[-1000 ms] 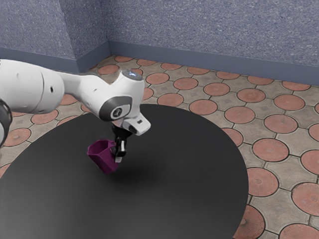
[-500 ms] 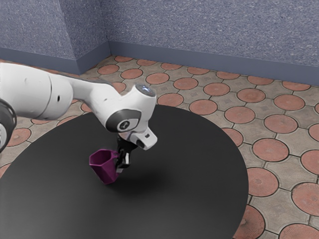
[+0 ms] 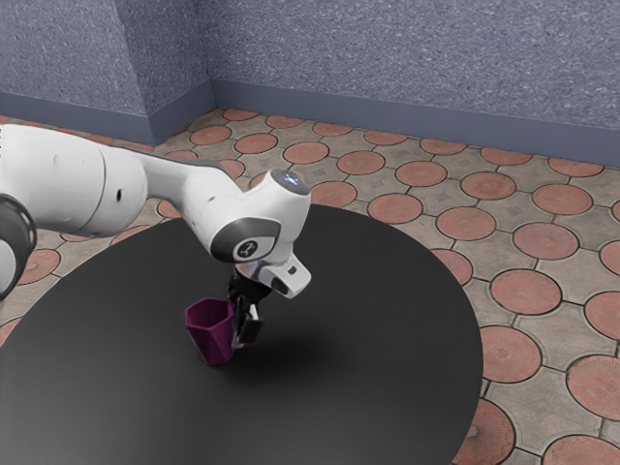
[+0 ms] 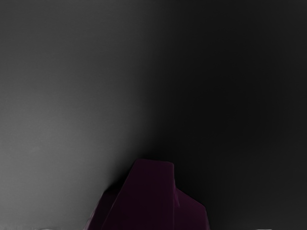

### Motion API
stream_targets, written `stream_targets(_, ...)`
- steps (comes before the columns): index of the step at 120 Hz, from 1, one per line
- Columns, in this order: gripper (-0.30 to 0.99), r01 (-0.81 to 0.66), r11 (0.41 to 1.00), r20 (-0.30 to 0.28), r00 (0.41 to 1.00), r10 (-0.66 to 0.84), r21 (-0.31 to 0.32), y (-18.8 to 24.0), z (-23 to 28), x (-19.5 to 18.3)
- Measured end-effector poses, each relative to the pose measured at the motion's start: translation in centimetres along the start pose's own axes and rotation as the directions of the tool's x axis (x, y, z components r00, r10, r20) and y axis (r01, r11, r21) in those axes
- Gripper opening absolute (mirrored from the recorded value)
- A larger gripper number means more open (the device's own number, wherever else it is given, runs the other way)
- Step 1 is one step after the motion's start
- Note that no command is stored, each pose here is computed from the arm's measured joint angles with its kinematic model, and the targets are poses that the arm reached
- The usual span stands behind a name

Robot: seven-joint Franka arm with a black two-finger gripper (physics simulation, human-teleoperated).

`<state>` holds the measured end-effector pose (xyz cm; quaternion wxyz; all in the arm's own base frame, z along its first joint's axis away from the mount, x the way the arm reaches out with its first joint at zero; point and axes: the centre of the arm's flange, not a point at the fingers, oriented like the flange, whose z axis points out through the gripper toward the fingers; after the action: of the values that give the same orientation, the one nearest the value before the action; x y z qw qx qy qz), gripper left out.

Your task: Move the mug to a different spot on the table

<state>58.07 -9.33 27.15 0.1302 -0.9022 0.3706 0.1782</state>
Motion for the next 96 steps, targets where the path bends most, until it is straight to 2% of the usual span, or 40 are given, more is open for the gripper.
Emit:
stream_targets(17,0.62,0.008,1.000,-0.003,1.000,-0.008,-0.005,0.0,0.4,0.3)
stream_targets(41,0.67,0.018,1.000,-0.045,0.999,-0.018,0.003,-0.1,0.1,1.0)
stream_targets(61,0.68,0.027,1.000,-0.112,0.993,-0.025,0.014,-0.3,-0.4,1.8)
stream_targets(81,0.69,0.042,0.998,-0.202,0.979,-0.033,0.040,-1.2,-2.6,2.5)
stream_targets(96,0.69,0.063,0.998,-0.266,0.962,-0.055,0.022,-1.6,-4.8,2.1)
